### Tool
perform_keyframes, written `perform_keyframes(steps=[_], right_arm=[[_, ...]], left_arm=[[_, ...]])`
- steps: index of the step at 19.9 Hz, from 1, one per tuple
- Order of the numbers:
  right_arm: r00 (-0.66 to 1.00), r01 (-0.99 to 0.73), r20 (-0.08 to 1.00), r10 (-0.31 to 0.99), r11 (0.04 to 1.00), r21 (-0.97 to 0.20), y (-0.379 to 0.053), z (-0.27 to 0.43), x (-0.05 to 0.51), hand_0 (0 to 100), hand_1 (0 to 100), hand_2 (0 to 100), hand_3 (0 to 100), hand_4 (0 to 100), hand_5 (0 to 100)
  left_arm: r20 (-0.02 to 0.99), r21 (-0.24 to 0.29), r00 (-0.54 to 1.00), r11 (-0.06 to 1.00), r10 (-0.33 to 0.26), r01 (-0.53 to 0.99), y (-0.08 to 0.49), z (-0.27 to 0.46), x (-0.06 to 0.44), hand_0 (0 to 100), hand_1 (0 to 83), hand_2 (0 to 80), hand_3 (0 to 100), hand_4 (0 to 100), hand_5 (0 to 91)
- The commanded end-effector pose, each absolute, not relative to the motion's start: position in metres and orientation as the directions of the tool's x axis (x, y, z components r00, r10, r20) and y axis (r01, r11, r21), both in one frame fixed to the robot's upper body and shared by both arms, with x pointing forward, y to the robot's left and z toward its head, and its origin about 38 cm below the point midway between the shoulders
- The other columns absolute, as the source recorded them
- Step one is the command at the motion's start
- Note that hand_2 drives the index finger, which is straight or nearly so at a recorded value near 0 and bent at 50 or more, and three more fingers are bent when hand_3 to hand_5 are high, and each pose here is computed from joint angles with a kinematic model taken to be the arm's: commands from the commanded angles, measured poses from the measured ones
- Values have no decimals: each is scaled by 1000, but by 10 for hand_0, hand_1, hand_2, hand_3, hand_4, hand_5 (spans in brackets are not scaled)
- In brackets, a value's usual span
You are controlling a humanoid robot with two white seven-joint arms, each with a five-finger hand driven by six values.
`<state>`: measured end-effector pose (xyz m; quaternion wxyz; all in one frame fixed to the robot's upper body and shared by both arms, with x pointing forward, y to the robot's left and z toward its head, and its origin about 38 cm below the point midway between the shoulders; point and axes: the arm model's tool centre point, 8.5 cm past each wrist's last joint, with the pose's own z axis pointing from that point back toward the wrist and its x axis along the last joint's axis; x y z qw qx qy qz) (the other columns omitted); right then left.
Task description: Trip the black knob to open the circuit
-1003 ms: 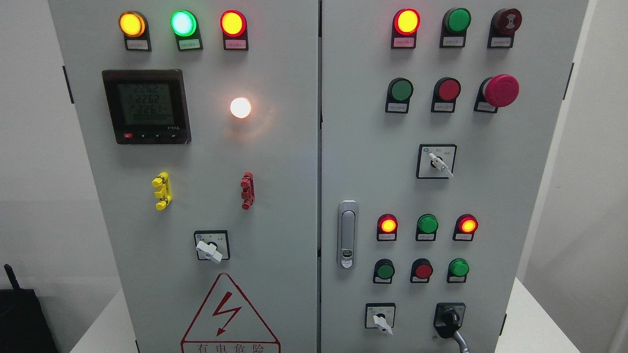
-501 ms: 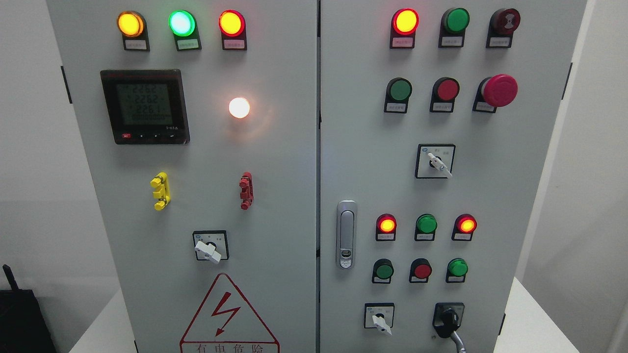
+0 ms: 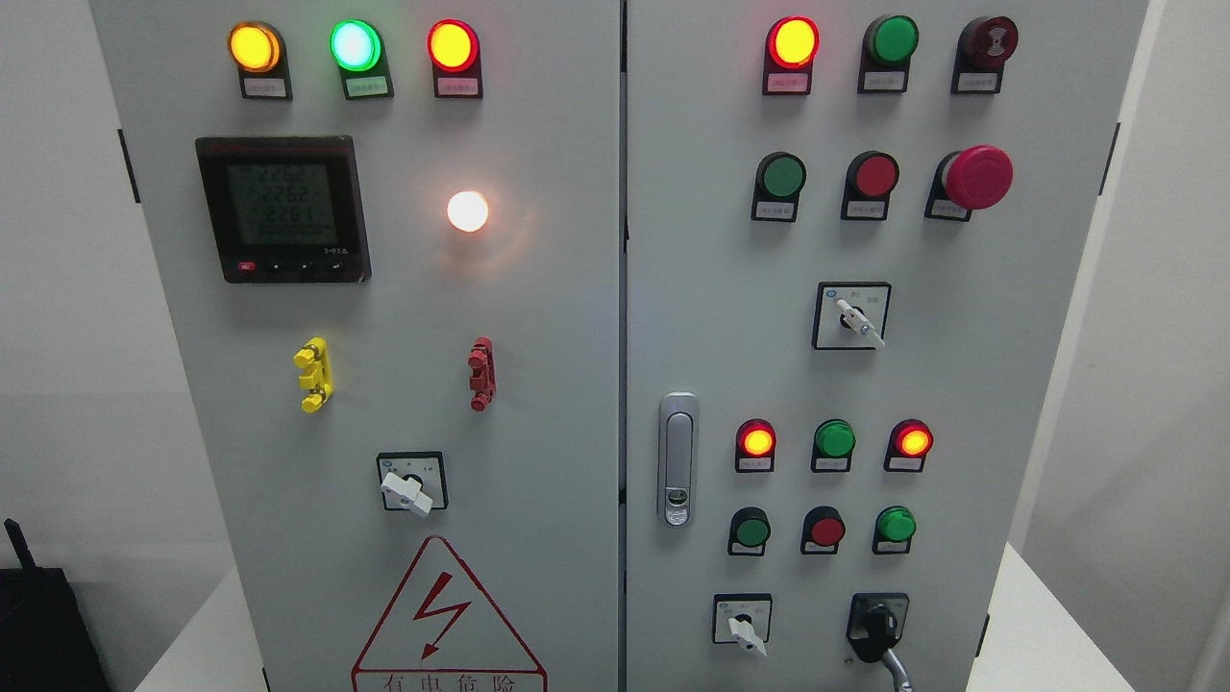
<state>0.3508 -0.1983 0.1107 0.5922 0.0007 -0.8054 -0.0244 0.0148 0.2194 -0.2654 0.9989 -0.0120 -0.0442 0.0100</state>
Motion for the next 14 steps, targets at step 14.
perform_keyframes(steps=[14], right_arm=[[-385,-41,921,-60,998,47,-178,137,350,883,943,0,1000,1000,912]], left_arm=[[86,-25,996,999,24,-22,219,-265,15,120,389,0,0,0,0]])
